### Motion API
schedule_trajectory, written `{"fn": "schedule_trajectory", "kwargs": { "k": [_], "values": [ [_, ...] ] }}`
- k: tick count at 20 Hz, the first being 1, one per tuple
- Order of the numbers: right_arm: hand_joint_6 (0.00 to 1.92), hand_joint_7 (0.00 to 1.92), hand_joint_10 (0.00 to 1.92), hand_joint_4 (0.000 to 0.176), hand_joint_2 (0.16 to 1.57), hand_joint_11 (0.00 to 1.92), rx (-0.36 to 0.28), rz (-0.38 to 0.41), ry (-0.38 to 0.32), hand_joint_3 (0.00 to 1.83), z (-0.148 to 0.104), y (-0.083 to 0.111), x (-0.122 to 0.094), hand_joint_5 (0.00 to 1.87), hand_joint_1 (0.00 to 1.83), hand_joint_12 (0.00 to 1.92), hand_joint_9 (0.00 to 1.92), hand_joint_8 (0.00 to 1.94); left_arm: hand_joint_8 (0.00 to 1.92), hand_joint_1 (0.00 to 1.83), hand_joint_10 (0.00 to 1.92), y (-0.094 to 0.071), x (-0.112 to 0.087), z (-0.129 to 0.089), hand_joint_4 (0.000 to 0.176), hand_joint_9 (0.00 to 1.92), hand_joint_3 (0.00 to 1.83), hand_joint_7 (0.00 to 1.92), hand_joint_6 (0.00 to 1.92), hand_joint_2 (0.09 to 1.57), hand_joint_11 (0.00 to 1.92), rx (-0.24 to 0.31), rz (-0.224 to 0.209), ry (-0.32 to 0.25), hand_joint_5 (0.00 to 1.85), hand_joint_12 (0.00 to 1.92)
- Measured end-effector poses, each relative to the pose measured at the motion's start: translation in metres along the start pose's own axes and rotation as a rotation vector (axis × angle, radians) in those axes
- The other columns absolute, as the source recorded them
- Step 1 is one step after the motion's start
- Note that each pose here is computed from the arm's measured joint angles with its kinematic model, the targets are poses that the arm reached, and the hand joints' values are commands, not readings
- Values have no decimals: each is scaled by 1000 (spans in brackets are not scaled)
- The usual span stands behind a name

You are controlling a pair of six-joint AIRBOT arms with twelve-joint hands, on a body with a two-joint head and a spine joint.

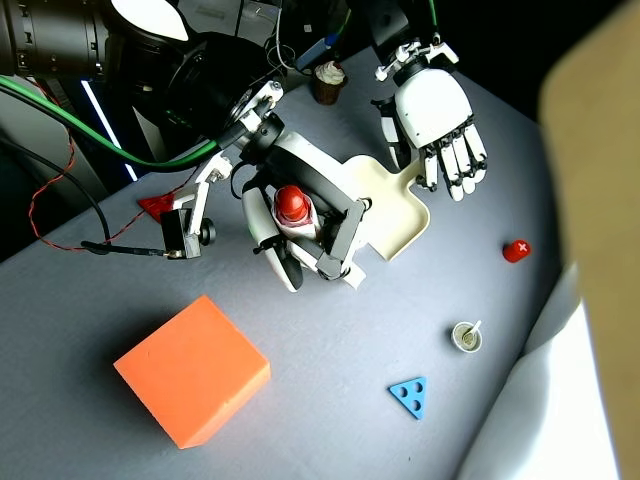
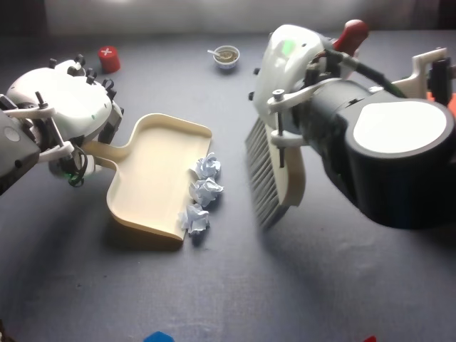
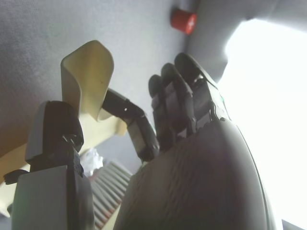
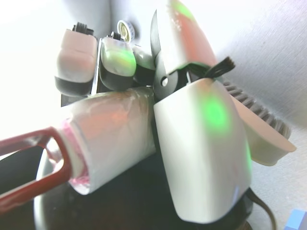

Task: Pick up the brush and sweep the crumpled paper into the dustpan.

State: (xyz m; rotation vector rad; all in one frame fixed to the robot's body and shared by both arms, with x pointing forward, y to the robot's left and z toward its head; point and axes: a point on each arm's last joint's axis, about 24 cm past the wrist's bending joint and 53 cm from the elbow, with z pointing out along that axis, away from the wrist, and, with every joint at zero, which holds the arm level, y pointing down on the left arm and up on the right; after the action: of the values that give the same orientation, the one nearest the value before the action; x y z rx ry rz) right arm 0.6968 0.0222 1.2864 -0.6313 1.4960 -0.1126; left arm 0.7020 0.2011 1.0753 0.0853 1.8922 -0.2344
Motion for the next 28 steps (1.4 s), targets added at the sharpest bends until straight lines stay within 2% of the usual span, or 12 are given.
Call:
{"fn": "schedule_trajectory", "kwargs": {
  "k": [3, 5, 7, 16, 17, 18, 19, 21, 22, 23, 25, 28],
  "values": [
    [1921, 1069, 1921, 0, 1220, 1364, -40, -21, -15, 0, 5, 25, 1, 882, 1456, 1921, 1266, 1941, 4, 928, 7, -1, 5, 0, 139, 287, 0, 340, 1327, 1230, 0, 3, 2, 10, 754, 723],
    [1921, 1080, 1921, 0, 1212, 1382, -34, -27, -34, 0, 11, 28, -4, 893, 1465, 1921, 1279, 1941, 1, 961, 3, -1, 6, -1, 94, 278, 0, 328, 1294, 1221, 0, 2, 1, 13, 778, 722],
    [1921, 1064, 1921, 0, 1218, 1372, -32, -34, -73, 0, 15, 36, -15, 910, 1467, 1921, 1267, 1941, 2, 923, 0, -3, 6, 0, 137, 276, 2, 321, 1340, 1236, 0, 5, 5, 11, 745, 696],
    [1921, 1067, 1921, 0, 1212, 1361, -65, 151, -232, 0, 19, 48, -57, 898, 1443, 1921, 1256, 1941, 1, 920, 5, -4, 7, 0, 167, 278, 2, 342, 1307, 1221, 0, 7, 5, 13, 766, 700],
    [1921, 1049, 1921, 0, 1214, 1351, -55, 148, -255, 0, 18, 45, -62, 876, 1459, 1921, 1246, 1941, 4, 1004, 7, -5, 8, 1, 57, 315, 0, 378, 1208, 1188, 0, 8, 5, 12, 835, 762],
    [1921, 1049, 1921, 0, 1214, 1351, -48, 140, -277, 0, 16, 42, -67, 876, 1459, 1921, 1246, 1941, 4, 1004, 7, -6, 9, 1, 57, 315, 0, 378, 1208, 1188, 0, 14, 8, 15, 835, 762],
    [1921, 1053, 1921, 0, 1214, 1374, -51, 140, -282, 0, 13, 42, -67, 889, 1461, 1921, 1261, 1941, 2, 952, 3, -8, 9, 1, 120, 285, 3, 342, 1281, 1213, 0, 17, 9, 15, 786, 737],
    [1921, 1063, 1921, 0, 1216, 1376, -54, 123, -277, 1, 11, 42, -60, 897, 1461, 1921, 1262, 1941, 2, 973, 4, -10, 9, 2, 74, 276, 1, 337, 1287, 1217, 0, 22, 8, 17, 783, 695],
    [1921, 1064, 1921, 0, 1222, 1376, -56, 116, -260, 3, 11, 40, -50, 881, 1454, 1921, 1263, 1941, 1, 956, 4, -10, 9, 2, 101, 276, 1, 335, 1297, 1220, 0, 22, 7, 17, 775, 692],
    [1921, 1076, 1921, 0, 1214, 1381, -51, 106, -248, 0, 11, 35, -44, 876, 1456, 1921, 1267, 1941, 3, 989, 5, -10, 9, 2, 66, 291, 0, 347, 1250, 1204, 0, 22, 8, 17, 808, 730],
    [1921, 1043, 1921, 0, 1212, 1363, -13, 73, -248, 0, 11, 16, -39, 892, 1463, 1921, 1246, 1941, 8, 931, 9, -10, 9, 2, 132, 266, 2, 320, 1325, 1230, 0, 22, 7, 17, 756, 704],
    [1921, 1052, 1921, 0, 1218, 1364, 22, 46, -232, 0, 12, 1, -36, 894, 1461, 1921, 1256, 1941, 2, 972, 5, -10, 9, 2, 86, 280, 1, 328, 1268, 1211, 0, 23, 7, 16, 795, 695]
  ]
}}
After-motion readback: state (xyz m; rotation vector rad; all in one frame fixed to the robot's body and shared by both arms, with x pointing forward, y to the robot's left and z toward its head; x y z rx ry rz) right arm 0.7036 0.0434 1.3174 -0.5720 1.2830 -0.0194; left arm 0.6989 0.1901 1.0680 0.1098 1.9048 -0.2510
